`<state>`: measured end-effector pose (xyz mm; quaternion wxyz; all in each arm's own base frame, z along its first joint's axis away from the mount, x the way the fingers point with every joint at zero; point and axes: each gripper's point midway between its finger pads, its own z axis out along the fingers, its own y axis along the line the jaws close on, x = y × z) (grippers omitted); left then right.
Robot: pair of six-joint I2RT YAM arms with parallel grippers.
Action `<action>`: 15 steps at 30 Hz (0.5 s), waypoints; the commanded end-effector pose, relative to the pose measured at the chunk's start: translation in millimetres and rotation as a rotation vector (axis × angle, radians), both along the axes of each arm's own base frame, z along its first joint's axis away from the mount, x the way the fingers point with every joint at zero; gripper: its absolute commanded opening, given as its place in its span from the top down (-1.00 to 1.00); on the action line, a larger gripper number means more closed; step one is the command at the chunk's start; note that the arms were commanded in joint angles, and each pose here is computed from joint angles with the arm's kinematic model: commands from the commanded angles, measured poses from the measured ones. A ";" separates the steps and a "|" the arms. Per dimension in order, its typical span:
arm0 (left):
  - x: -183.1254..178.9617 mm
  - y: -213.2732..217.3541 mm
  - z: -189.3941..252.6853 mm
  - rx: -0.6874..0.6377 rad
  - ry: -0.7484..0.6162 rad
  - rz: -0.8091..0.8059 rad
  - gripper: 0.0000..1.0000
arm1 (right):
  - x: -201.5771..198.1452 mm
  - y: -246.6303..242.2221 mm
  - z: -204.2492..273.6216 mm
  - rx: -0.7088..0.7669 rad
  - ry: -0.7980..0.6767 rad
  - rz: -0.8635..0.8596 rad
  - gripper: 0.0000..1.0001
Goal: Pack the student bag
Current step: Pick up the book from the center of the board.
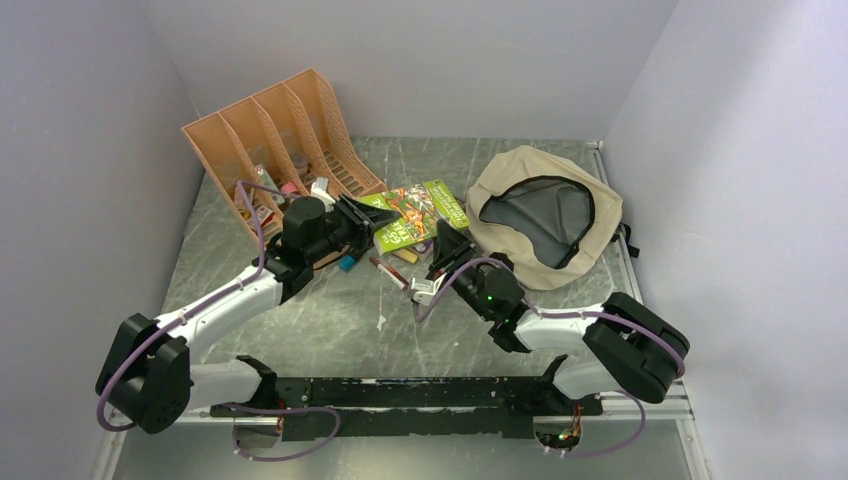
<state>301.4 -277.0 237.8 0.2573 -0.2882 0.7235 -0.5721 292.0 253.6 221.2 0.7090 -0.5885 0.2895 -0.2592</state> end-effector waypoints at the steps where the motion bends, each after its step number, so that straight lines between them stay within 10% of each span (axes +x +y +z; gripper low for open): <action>1: -8.6 -6.6 14.6 -0.024 -0.072 -0.072 0.49 | -6.4 3.9 22.1 -0.001 -0.079 0.024 0.99; 15: -23.6 -9.0 8.2 0.062 -0.136 -0.212 0.37 | -9.7 7.5 17.8 -0.029 -0.045 0.072 1.00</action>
